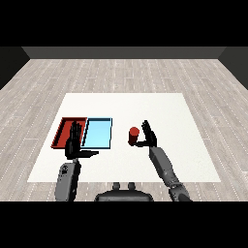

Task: Pick the red can and put it in the red box

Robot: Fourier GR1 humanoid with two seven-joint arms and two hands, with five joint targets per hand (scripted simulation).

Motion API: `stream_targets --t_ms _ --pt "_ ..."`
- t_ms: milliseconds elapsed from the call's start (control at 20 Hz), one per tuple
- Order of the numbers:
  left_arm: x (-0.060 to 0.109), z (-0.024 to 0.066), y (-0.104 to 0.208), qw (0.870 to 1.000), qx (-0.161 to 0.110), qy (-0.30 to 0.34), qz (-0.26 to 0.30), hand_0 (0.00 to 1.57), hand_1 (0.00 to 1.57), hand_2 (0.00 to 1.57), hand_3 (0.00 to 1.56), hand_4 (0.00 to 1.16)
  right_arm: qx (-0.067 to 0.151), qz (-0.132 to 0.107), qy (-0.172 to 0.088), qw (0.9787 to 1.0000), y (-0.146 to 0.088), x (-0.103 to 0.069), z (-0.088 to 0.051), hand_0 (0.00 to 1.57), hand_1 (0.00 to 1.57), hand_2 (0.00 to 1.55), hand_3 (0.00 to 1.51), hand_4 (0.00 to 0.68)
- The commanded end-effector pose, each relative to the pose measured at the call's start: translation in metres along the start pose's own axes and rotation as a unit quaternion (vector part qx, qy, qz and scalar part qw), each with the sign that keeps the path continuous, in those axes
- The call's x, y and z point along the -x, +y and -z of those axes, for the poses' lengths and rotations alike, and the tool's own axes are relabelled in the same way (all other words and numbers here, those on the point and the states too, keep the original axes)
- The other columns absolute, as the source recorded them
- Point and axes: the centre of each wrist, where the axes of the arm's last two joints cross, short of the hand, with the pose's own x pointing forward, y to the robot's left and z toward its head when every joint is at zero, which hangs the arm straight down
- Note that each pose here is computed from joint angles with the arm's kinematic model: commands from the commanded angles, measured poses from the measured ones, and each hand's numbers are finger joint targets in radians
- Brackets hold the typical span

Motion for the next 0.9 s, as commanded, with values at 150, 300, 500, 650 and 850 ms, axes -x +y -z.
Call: stream_targets --t_ms 150,300,500,650,850 --pt "-0.007 0.0083 0.002 1.0 0.002 -0.001 0.005 0.0 0.0 0.0 0.0 0.0 -0.01 0.01 0.022 0.9997 0.006 0.02 0.0 0.0 0.0 0.0 0.0 0.0" --pt "-0.005 -0.0109 -0.008 1.0 0.002 -0.001 0.007 0.0 0.0 0.0 0.0 0.0 -0.007 0.014 0.015 0.9998 0.02 0.004 0.028 0.0 0.0 0.0 0.0 0.0" --pt "-0.004 0.0067 0.002 1.0 0.001 -0.001 0.011 0.0 0.0 0.0 0.0 0.0 -0.011 0.029 0.014 0.9994 0.026 0.014 0.025 0.0 0.0 0.0 0.0 0.0" --pt "0.002 0.0068 0.019 1.0 0.002 -0.008 -0.005 0.0 0.0 0.0 0.0 0.0 -0.023 0.012 0.017 0.9995 0.024 0.02 0.019 0.0 0.0 0.0 0.0 0.0" --pt "-0.014 0.0 0.005 1.0 0.007 0.003 -0.002 0.0 0.0 0.0 0.0 0.0 -0.023 0.021 0.023 0.9992 0.03 0.025 0.011 0.0 0.0 0.0 0.0 0.0"
